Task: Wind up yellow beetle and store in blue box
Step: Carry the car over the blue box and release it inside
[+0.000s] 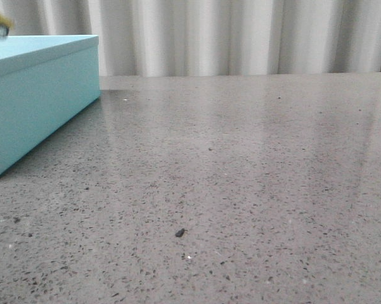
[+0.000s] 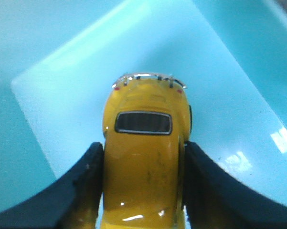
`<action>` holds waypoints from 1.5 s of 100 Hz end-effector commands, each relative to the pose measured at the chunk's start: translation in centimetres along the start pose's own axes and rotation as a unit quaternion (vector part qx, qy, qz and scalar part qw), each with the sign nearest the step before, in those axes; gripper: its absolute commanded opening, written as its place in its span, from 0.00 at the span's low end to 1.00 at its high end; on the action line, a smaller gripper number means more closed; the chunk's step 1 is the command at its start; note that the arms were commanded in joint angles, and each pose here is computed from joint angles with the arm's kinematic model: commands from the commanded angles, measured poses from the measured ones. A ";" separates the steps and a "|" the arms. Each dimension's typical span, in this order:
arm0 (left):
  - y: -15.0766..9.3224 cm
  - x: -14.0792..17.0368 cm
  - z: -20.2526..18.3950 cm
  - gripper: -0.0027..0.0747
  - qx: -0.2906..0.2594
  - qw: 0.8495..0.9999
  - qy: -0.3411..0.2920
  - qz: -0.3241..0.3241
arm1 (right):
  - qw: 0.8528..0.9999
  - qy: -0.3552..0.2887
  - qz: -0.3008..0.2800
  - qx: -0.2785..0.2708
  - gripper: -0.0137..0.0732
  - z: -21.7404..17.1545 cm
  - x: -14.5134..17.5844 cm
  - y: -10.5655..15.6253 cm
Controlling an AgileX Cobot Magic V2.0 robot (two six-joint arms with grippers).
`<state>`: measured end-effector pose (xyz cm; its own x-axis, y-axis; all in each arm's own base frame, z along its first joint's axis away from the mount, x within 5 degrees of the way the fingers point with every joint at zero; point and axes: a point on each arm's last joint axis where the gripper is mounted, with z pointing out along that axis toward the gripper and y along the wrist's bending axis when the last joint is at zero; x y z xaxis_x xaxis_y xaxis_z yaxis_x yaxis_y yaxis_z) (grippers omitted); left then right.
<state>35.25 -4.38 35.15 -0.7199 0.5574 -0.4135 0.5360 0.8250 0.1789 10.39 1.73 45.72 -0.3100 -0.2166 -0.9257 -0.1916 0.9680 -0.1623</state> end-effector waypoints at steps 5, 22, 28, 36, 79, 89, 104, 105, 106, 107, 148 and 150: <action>0.5 0.0 0.5 0.05 0.010 0.999 -0.022 -0.033 | 0.999 -0.048 -0.006 0.010 0.10 -0.5 -1.2 -0.3; 0.6 0.0 1.8 0.22 0.021 0.999 -0.012 -0.040 | 0.999 -0.041 -0.006 0.010 0.10 -0.4 -1.0 -0.3; 0.6 0.0 1.8 0.30 0.019 0.999 -0.016 -0.040 | 0.999 -0.035 -0.006 0.011 0.10 -0.4 -0.9 -0.3; 0.9 0.1 2.0 0.43 0.017 0.999 -0.015 -0.043 | 0.999 -0.035 -0.006 0.011 0.10 -0.4 -0.9 -0.3; -0.2 -0.4 -3.1 0.50 0.034 0.988 -0.121 -0.094 | 0.998 -0.056 -0.020 0.034 0.10 -1.7 -0.8 -0.8; -1.7 -0.7 -6.1 0.26 0.088 0.972 -0.181 -0.120 | 0.992 -0.107 -0.039 0.054 0.10 -2.9 0.0 -1.1; -5.8 -0.1 -10.4 0.01 0.161 0.947 -0.257 -0.106 | 0.971 -0.222 -0.062 0.063 0.10 -5.3 3.5 -0.6; -6.2 0.0 -10.4 0.01 0.163 0.947 -0.258 -0.102 | 0.969 -0.231 -0.063 0.062 0.10 -5.4 3.6 -0.6; -6.4 0.1 -10.9 0.01 0.161 0.945 -0.267 -0.099 | 0.969 -0.229 -0.064 0.061 0.10 -5.1 4.1 -0.4; -6.6 0.2 -11.1 0.01 0.161 0.944 -0.270 -0.097 | 0.967 -0.241 -0.065 0.062 0.10 -5.5 4.4 -0.4; -12.6 13.5 -14.0 0.01 0.032 0.877 -0.471 -0.087 | 0.956 -0.281 -0.067 0.059 0.10 -5.5 14.8 1.1; -12.8 14.4 -13.5 0.01 0.025 0.874 -0.477 -0.092 | 0.955 -0.282 -0.067 0.059 0.10 -5.6 14.8 1.1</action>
<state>14.24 -6.99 40.19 -0.2385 0.1461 -0.9601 0.5551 0.8317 -0.0114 0.95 -1.20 32.81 0.1533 -0.2689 -0.9509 -0.0961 0.9536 -0.2852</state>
